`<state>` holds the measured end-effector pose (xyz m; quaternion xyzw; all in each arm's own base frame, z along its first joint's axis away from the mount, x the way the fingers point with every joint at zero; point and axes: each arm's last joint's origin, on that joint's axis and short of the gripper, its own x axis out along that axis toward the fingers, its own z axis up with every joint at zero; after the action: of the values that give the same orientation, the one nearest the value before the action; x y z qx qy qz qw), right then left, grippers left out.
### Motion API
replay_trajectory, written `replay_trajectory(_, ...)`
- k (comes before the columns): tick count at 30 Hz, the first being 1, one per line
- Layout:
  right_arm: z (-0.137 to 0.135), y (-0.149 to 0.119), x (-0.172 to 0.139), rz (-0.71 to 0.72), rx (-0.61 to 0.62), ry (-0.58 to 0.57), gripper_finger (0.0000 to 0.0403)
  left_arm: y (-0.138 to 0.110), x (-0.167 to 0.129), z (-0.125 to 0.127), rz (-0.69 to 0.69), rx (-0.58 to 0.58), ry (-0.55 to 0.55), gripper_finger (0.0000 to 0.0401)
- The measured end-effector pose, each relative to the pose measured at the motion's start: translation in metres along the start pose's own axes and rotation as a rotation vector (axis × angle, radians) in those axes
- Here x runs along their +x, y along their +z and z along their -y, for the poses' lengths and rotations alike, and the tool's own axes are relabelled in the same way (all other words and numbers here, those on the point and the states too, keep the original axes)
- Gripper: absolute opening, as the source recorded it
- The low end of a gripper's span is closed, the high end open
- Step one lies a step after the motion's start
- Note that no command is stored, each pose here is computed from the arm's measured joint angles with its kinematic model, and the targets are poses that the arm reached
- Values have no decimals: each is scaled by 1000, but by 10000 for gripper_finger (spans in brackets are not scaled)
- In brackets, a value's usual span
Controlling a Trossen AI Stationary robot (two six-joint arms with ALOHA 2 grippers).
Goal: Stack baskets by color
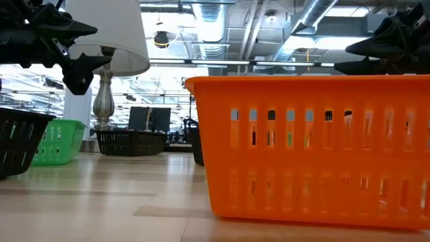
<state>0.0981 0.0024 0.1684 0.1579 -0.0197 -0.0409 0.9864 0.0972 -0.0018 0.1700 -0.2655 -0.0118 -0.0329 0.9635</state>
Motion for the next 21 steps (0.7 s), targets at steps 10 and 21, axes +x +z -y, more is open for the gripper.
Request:
replay_trajectory(10, 0, 0, 0, 0, 0, 0, 243, 0, 0, 0, 5, -48, 7, 251)
replay_trajectory(21, 0, 0, 0, 0, 0, 0, 244, 0, 0, -1, 21, -147, 33, 251)
